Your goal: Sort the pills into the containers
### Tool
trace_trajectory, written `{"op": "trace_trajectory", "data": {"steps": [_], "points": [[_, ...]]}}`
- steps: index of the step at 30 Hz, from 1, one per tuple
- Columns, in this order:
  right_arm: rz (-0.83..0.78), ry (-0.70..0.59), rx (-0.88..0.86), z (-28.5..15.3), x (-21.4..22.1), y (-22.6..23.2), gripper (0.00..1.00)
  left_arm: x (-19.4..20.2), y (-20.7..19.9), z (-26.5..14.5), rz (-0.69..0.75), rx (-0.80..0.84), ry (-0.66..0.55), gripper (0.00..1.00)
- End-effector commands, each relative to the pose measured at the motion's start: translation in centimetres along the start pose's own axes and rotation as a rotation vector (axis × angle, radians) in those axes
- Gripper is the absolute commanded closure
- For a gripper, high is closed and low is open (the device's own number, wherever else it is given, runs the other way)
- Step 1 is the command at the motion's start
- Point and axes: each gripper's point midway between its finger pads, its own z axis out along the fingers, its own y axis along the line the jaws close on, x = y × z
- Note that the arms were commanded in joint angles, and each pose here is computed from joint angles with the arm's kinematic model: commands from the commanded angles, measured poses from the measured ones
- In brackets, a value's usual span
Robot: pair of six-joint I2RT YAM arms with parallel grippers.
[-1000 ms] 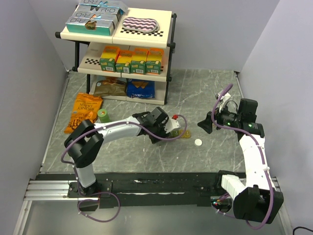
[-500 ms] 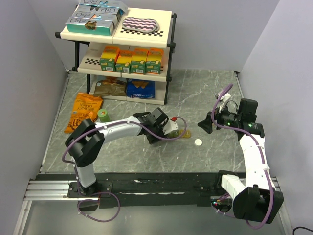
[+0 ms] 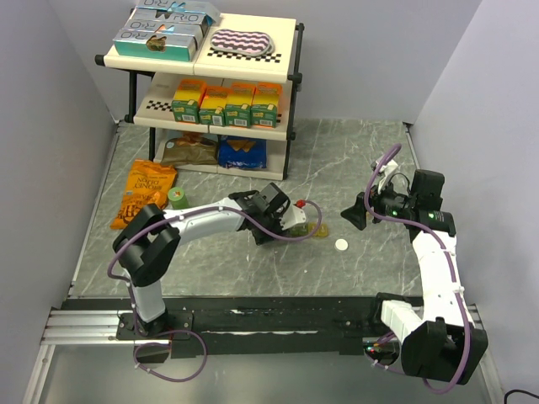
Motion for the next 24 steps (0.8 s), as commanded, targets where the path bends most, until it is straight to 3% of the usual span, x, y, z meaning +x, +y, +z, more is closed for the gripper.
{"op": "trace_trajectory", "data": {"steps": [1, 3, 5, 8, 10, 12, 17, 19, 21, 22, 24], "points": [[0.000, -0.016, -0.034, 0.0, -0.2, 0.5, 0.00, 0.0, 1.3, -0.6, 0.021, -0.025, -0.015, 0.99], [-0.002, -0.012, -0.031, 0.0, -0.1, 0.4, 0.00, -0.4, 1.2, -0.9, 0.034, -0.036, 0.029, 0.99], [0.000, -0.015, -0.032, 0.0, -0.1, 0.4, 0.00, -1.7, 1.5, -1.1, 0.057, -0.062, -0.070, 0.99], [0.004, -0.012, -0.032, 0.0, 0.0, 0.4, 0.00, -1.4, 2.1, -0.7, 0.044, -0.048, 0.033, 0.99], [0.005, -0.012, -0.030, 0.0, -0.1, 0.3, 0.00, -1.9, 1.7, -0.5, 0.080, -0.069, -0.025, 0.99], [0.006, -0.007, -0.030, 0.0, 0.0, 0.3, 0.00, -1.1, 2.4, -0.6, 0.044, -0.052, 0.040, 0.99], [0.005, -0.014, -0.035, 0.0, -0.1, 0.4, 0.00, -0.3, 2.4, -0.7, 0.041, -0.059, 0.055, 0.99], [0.012, -0.014, -0.034, 0.1, 0.0, 0.3, 0.00, -3.5, 0.8, -1.8, 0.093, -0.055, -0.040, 0.99], [0.011, -0.013, -0.034, 0.0, -0.2, 0.3, 0.00, -1.2, 2.7, -0.7, 0.061, -0.075, -0.024, 0.99], [0.011, -0.009, -0.036, 0.0, 0.0, 0.4, 0.00, 1.0, 2.0, 0.1, 0.048, -0.022, 0.089, 0.99], [0.012, -0.016, -0.028, -0.1, 0.0, 0.2, 0.00, 0.0, 0.7, 0.1, 0.105, -0.029, 0.059, 0.99]]}}
